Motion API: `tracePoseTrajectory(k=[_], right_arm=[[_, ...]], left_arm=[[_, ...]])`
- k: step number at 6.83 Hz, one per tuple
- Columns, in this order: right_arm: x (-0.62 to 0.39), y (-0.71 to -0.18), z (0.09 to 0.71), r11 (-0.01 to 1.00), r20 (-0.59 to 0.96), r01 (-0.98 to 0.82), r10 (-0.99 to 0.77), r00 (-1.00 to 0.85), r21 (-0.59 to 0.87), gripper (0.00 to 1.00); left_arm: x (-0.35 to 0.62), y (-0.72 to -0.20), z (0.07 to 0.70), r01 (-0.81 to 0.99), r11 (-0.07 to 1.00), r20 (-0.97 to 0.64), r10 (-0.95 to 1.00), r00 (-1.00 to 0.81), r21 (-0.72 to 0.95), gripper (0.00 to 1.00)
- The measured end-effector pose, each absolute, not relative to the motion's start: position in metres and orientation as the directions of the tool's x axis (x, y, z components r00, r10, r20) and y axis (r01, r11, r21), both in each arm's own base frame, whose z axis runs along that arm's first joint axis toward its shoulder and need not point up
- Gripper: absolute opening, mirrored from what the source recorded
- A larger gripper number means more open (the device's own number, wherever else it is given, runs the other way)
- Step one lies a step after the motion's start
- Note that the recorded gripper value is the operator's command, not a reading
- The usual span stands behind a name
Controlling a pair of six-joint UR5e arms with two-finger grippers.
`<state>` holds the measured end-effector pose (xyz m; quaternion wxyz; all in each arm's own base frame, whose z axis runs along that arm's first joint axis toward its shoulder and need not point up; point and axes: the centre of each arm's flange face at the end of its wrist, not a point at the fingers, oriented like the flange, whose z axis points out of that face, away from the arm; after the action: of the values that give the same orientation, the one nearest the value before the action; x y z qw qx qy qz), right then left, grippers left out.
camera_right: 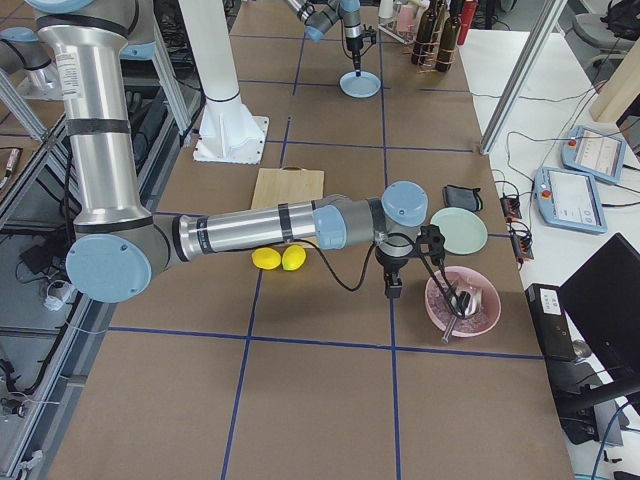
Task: Pick orange to plate
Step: 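Reach the left gripper to the rim of the light blue plate and grip it, then slide the plate with the left gripper to center while the right arm reaches out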
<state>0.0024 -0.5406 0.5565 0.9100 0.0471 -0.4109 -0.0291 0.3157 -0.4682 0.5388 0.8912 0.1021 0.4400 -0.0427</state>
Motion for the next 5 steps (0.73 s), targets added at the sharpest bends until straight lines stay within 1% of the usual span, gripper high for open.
tracePoseTrajectory(k=[2,3,4,5], right_arm=[[0.002,-0.542,0.555,0.993,0.745,0.014,-0.094,0.661,0.113,1.00],[0.001,-0.545,0.550,0.993,0.746,0.008,-0.091,0.660,0.114,1.00],[-0.002,-0.549,0.542,0.994,0.748,-0.002,-0.082,0.658,0.111,1.00],[-0.009,-0.552,0.537,0.994,0.751,-0.002,-0.081,0.656,0.108,1.00]], left_arm=[[0.310,-0.467,0.521,0.162,0.974,-0.807,0.031,0.589,0.156,0.00],[0.297,-0.476,0.501,0.167,0.976,-0.820,0.019,0.572,0.139,0.00],[0.280,-0.503,0.471,0.186,0.978,-0.828,-0.024,0.560,0.097,0.00],[0.277,-0.537,0.425,0.204,0.977,-0.828,-0.063,0.557,0.063,0.00]])
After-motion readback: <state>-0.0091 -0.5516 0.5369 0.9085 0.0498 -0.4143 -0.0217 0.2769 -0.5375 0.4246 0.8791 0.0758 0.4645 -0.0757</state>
